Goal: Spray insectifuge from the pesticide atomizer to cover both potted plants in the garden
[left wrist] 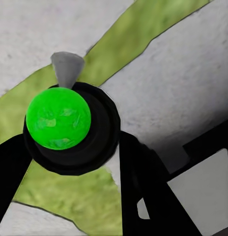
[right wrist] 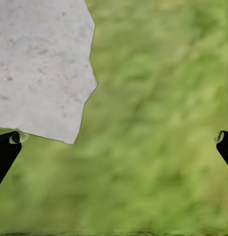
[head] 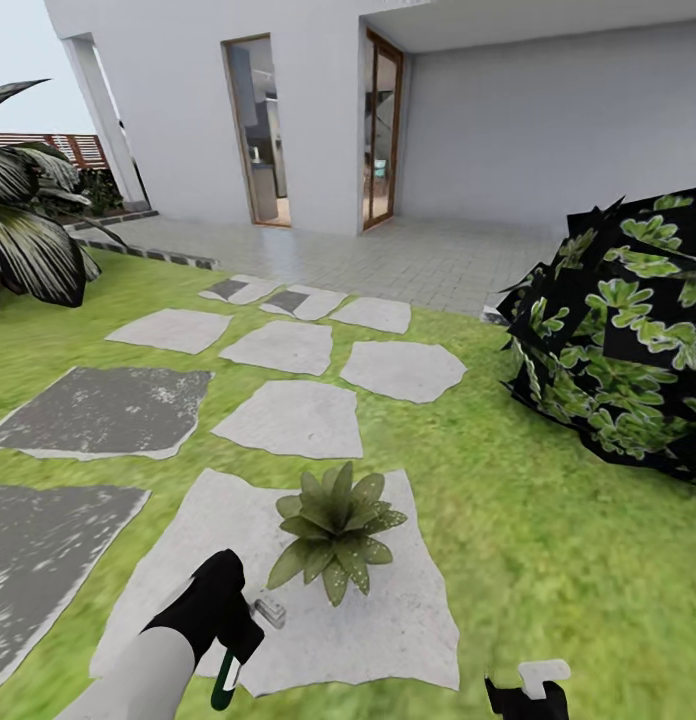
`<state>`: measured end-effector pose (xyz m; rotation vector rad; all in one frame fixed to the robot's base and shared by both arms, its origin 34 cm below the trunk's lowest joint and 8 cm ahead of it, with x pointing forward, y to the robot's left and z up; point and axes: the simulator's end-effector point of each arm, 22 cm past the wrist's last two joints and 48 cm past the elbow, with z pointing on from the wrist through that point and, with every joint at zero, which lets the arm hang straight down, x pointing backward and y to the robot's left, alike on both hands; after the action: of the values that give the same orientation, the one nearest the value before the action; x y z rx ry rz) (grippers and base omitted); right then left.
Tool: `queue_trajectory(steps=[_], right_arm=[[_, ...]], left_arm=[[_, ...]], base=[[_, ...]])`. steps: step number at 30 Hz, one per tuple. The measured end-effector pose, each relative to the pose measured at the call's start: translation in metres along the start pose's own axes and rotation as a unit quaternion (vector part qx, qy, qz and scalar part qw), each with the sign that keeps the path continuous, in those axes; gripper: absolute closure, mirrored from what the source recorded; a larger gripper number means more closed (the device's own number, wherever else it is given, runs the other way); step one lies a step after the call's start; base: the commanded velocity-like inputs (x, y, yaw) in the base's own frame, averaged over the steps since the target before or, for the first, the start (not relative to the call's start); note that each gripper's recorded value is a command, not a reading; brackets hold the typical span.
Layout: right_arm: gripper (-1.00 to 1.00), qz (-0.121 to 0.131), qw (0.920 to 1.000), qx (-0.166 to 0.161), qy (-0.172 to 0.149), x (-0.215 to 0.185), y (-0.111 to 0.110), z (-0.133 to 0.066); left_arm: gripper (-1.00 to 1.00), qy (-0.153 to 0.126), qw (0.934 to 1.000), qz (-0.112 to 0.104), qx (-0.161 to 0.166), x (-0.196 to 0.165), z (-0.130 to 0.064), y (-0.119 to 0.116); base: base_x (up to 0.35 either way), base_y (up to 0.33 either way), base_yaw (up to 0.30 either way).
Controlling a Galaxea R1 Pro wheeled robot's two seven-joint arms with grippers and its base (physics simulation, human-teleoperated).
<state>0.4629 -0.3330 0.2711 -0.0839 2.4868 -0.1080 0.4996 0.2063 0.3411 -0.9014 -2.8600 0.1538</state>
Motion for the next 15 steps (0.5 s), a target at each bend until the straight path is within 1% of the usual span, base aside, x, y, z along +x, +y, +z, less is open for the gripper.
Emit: queue_trajectory(steps=[2, 7, 8, 9, 10, 11, 13, 15], right_arm=[[-1.00, 0.000, 1.0000, 0.000, 0.000, 0.000, 0.000, 0.000], [-1.00, 0.001, 1.0000, -0.001, 0.000, 0.000, 0.002, 0.000], [-1.00, 0.001, 1.0000, -0.001, -0.001, 0.000, 0.002, 0.000], [-1.00, 0.001, 1.0000, -0.001, -0.001, -0.001, 0.002, 0.000], [-1.00, 0.001, 1.0000, -0.001, -0.001, -0.001, 0.001, 0.000], [-1.00, 0.000, 1.0000, 0.000, -0.001, -0.001, 0.001, 0.000], [-1.00, 0.000, 1.0000, 0.000, -0.001, -0.001, 0.000, 0.000], [-1.00, 0.000, 1.0000, 0.000, -0.001, -0.001, 0.000, 0.000]], left_arm=[[1.00, 0.000, 1.0000, -0.001, 0.001, 0.000, 0.000, -0.001], [1.00, -0.005, 1.0000, -0.002, -0.001, -0.008, -0.007, 0.002], [1.00, -0.010, 0.9999, 0.000, -0.004, -0.016, -0.012, 0.004], [1.00, -0.017, 0.9998, 0.001, -0.009, -0.028, -0.021, 0.009], [1.00, -0.023, 0.9996, 0.000, -0.014, -0.038, -0.031, 0.014], [1.00, -0.024, 0.9996, -0.003, -0.017, -0.043, -0.036, 0.018], [1.00, -0.022, 0.9994, -0.011, -0.022, -0.048, -0.044, 0.023], [1.00, -0.020, 0.9996, -0.010, -0.019, -0.050, -0.047, 0.021]], base=[[-0.030, 0.181, -0.164], [-0.005, 0.031, -0.027], [-0.001, 0.004, -0.003], [0.000, 0.002, -0.002], [0.000, 0.001, -0.001], [0.000, 0.000, 0.000], [0.000, 0.000, 0.000], [0.000, 0.000, 0.000]])
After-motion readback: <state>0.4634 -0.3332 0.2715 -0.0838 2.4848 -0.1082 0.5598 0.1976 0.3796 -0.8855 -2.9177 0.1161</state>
